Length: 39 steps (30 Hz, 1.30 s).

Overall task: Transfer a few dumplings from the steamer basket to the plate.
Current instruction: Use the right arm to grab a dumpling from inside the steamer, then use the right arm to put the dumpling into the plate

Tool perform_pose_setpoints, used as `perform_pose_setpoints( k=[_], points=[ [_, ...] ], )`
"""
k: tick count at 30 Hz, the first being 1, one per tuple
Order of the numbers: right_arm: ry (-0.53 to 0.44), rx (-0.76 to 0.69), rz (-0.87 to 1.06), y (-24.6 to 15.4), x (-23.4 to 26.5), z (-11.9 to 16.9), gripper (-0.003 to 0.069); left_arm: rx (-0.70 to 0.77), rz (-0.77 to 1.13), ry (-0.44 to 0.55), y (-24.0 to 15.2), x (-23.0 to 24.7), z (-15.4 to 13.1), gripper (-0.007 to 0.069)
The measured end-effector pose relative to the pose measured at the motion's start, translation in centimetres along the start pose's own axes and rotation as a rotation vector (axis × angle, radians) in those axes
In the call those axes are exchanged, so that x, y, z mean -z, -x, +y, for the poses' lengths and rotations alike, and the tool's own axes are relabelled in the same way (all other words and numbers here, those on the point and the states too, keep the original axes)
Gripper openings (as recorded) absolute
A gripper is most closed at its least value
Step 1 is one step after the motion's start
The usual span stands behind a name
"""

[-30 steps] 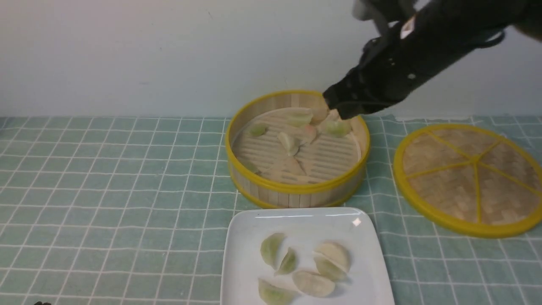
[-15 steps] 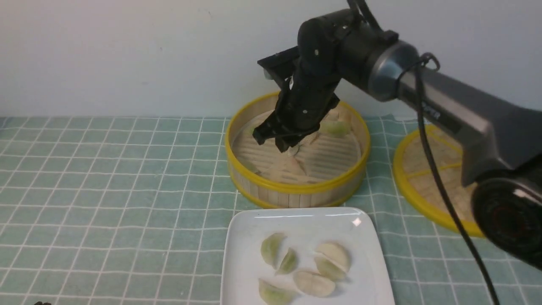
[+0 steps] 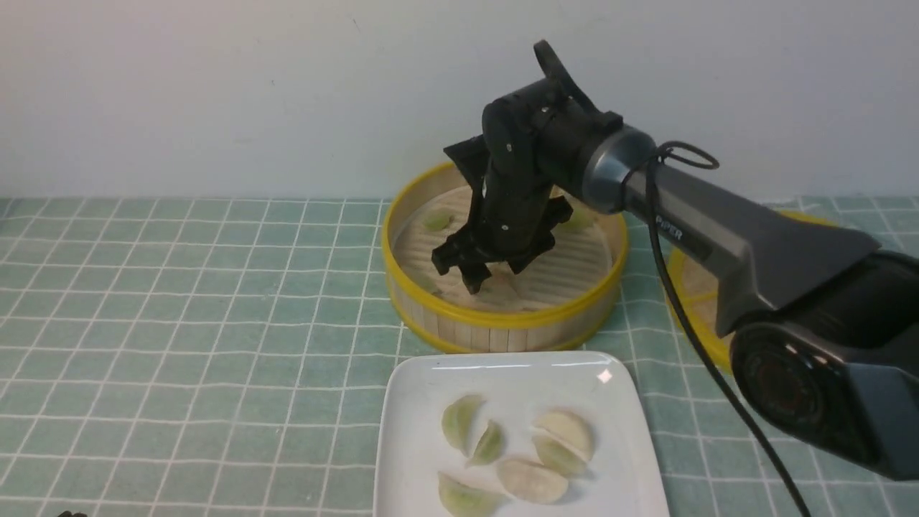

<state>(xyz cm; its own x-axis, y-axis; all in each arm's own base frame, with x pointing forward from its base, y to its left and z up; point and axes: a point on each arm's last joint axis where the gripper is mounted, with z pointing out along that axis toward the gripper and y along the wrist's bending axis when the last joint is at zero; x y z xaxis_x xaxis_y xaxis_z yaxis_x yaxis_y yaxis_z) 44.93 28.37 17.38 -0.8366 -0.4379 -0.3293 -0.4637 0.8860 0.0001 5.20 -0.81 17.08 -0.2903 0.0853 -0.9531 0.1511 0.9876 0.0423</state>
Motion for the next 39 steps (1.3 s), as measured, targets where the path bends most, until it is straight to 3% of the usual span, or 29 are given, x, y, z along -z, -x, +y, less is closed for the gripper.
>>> perform_pose_setpoints(
  k=[3,6,10,13,16,20,28,30,32,33,37,39],
  points=[
    [0.01,-0.004,-0.005,0.1,0.3,0.1,0.0156,0.0,0.0,0.0,0.0,0.0,0.0,-0.0006],
    [0.019,-0.007,-0.032,0.3,2.1,0.1,0.0172,0.0,0.001,0.0,0.0,0.0,0.0,-0.0006],
    [0.073,-0.011,-0.11,0.4,8.2,0.4,0.0172,0.0,0.001,0.0,0.0,0.0,0.0,-0.0006],
    [0.104,0.011,-0.154,-1.0,13.5,1.1,0.0172,0.0,0.001,0.0,0.0,0.0,0.0,-0.0006],
    [0.121,0.042,-0.132,-2.8,15.3,1.9,0.0172,0.0,0.001,0.0,0.0,0.0,0.0,-0.0006],
    [0.151,0.089,0.059,-8.3,13.6,3.7,0.0172,0.0,0.001,0.0,0.0,0.0,0.0,-0.0006],
    [0.129,0.086,0.238,-12.0,8.1,3.6,0.0172,0.0,0.001,0.0,0.0,0.0,0.0,-0.0006],
    [0.128,0.082,0.229,-11.9,7.0,3.7,0.0188,0.0,0.001,0.0,0.0,0.0,0.0,-0.0006],
    [0.129,0.081,0.195,-11.3,5.8,3.9,0.0286,0.0,0.001,0.0,0.0,0.0,0.0,-0.0006],
    [0.129,0.081,0.193,-11.3,5.7,3.9,0.0295,0.0,0.001,0.0,0.0,0.0,0.0,-0.0006],
    [0.139,0.084,0.119,-9.4,7.3,4.1,0.0501,0.0,0.001,0.0,0.0,0.0,0.0,-0.0006],
    [0.131,0.094,0.074,-8.4,8.3,4.1,0.0551,0.0,0.001,0.0,0.0,0.0,0.0,-0.0006]
  ],
)
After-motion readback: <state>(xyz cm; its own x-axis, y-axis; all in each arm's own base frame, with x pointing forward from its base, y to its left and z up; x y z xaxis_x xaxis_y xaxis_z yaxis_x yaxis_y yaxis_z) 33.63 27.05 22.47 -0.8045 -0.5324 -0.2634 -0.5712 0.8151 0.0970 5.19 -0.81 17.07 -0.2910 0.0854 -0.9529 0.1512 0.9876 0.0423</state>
